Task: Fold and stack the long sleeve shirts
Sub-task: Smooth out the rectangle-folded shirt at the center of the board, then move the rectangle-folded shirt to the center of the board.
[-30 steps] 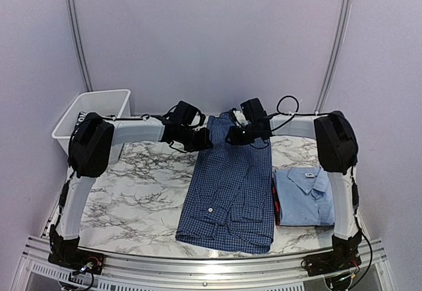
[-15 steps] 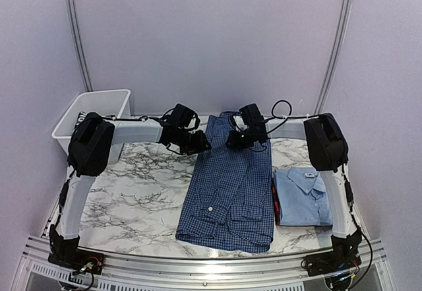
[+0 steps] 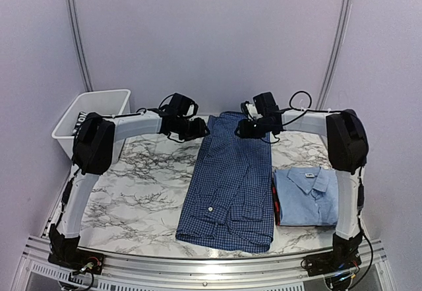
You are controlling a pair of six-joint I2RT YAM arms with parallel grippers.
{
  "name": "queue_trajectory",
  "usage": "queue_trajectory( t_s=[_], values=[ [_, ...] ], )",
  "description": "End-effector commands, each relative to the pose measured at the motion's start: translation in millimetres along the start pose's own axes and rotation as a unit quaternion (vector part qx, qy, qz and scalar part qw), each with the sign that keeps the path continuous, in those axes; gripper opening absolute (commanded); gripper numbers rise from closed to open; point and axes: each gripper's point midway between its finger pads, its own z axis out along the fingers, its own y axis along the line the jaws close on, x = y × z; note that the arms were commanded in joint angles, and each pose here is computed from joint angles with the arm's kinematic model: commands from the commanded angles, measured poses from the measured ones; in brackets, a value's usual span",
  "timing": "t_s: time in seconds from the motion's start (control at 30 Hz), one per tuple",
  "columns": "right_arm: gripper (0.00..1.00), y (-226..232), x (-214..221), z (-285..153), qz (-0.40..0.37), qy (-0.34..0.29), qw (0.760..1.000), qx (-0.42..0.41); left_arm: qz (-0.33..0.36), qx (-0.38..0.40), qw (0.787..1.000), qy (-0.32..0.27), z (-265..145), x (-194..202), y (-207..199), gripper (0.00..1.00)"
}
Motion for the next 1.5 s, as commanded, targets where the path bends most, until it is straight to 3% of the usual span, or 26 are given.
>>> queue_trajectory(
  t_s=[0.0,0.23,0.43,0.63,0.87,1.17,1.4,1.47],
  values=[
    [0.45,-13.0,-10.1,-32.3,0.017,-0.027,0.999,0.011,0.017,-0.035,0.999,-0.005,29.8,-0.9,20.2,0.51],
    [0.46,-12.8,10.6,-63.7,0.028,-0.028,0.999,0.013,-0.025,-0.076,0.995,-0.051,52.9,-25.1,49.3,0.51],
    [0.45,-19.6,23.8,-82.6,0.034,-0.03,0.998,0.034,-0.052,-0.009,0.998,-0.046,74.6,-25.6,35.9,0.5],
    [0.45,-21.2,34.6,-90.6,0.047,-0.026,0.998,0.038,-0.078,0.032,0.996,-0.036,87.2,-16.3,29.6,0.33],
    [0.45,-14.6,39.0,-100.0,0.054,-0.028,0.998,0.033,-0.097,0.026,0.994,-0.035,82.2,-15.7,42.2,0.0],
    [0.53,13.2,57.4,-103.0,0.033,-0.02,0.999,0.038,-0.139,-0.031,0.988,-0.063,7.3,-26.3,110.7,0.0],
    [0.55,43.4,87.6,-105.5,0.018,-0.007,1.0,0.012,-0.156,-0.055,0.985,-0.055,-19.2,-27.0,156.9,0.0],
    [0.56,48.9,97.3,-107.4,0.012,-0.001,1.0,0.008,-0.147,-0.054,0.986,-0.057,-23.6,-32.9,156.4,0.09]
  ],
)
